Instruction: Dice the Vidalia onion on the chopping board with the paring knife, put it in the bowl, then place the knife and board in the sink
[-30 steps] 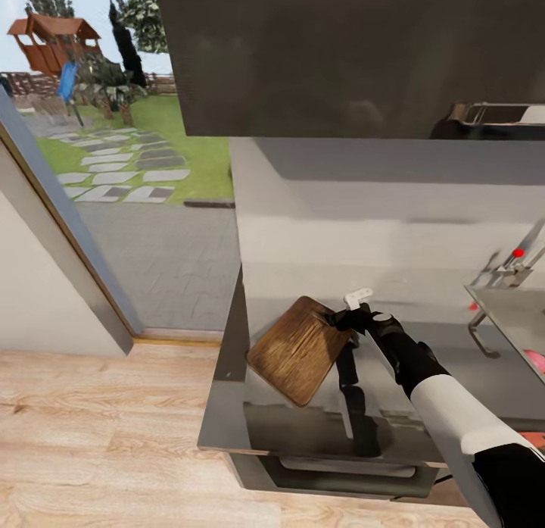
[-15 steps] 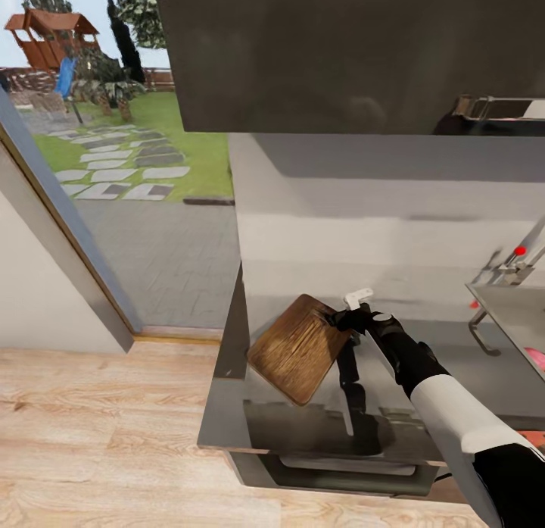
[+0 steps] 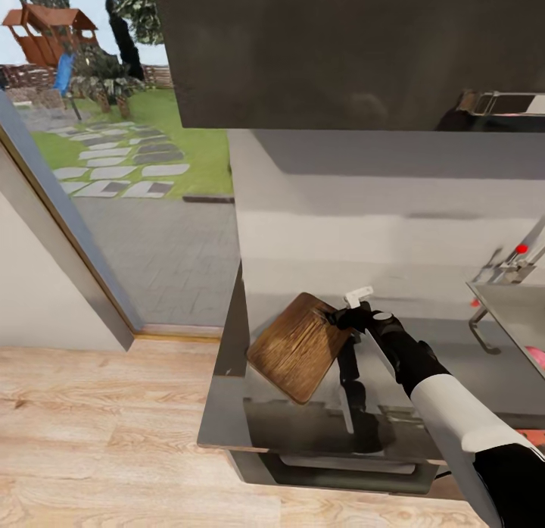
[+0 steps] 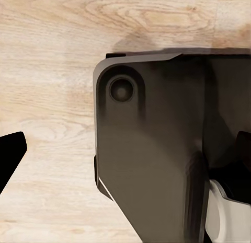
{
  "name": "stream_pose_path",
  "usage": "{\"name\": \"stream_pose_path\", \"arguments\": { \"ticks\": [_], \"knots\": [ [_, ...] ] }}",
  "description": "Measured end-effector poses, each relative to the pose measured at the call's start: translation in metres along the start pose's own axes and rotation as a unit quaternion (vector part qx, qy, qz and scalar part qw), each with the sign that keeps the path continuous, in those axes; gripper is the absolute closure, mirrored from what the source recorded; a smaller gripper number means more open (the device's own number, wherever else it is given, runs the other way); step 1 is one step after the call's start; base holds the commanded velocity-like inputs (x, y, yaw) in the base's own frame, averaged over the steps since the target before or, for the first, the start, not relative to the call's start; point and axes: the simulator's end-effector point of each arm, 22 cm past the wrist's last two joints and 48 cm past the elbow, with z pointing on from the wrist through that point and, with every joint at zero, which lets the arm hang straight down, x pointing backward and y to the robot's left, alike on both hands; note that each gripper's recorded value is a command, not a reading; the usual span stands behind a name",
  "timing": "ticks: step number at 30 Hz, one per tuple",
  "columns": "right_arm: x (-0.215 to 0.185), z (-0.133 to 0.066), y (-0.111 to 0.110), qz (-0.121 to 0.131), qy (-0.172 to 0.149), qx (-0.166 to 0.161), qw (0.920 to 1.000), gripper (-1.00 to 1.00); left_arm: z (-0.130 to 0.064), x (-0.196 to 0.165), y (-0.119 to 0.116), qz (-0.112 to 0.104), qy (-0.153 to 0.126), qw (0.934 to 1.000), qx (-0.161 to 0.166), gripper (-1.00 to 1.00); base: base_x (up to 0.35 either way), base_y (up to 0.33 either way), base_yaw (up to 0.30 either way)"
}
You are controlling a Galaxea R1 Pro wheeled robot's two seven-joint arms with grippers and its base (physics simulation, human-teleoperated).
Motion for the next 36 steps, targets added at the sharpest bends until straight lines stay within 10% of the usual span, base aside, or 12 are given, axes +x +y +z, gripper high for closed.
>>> {"name": "stream_pose_path", "arguments": {
  "ticks": [36],
  "knots": [
    [-0.0008,0.0011,0.0005,-0.003,-0.002,0.000,1.0000,-1.00,-0.0013,0.0092,0.0066,0.004,0.010,0.9999,-0.004,-1.00,0.000,0.000,0.000]
  ]
}}
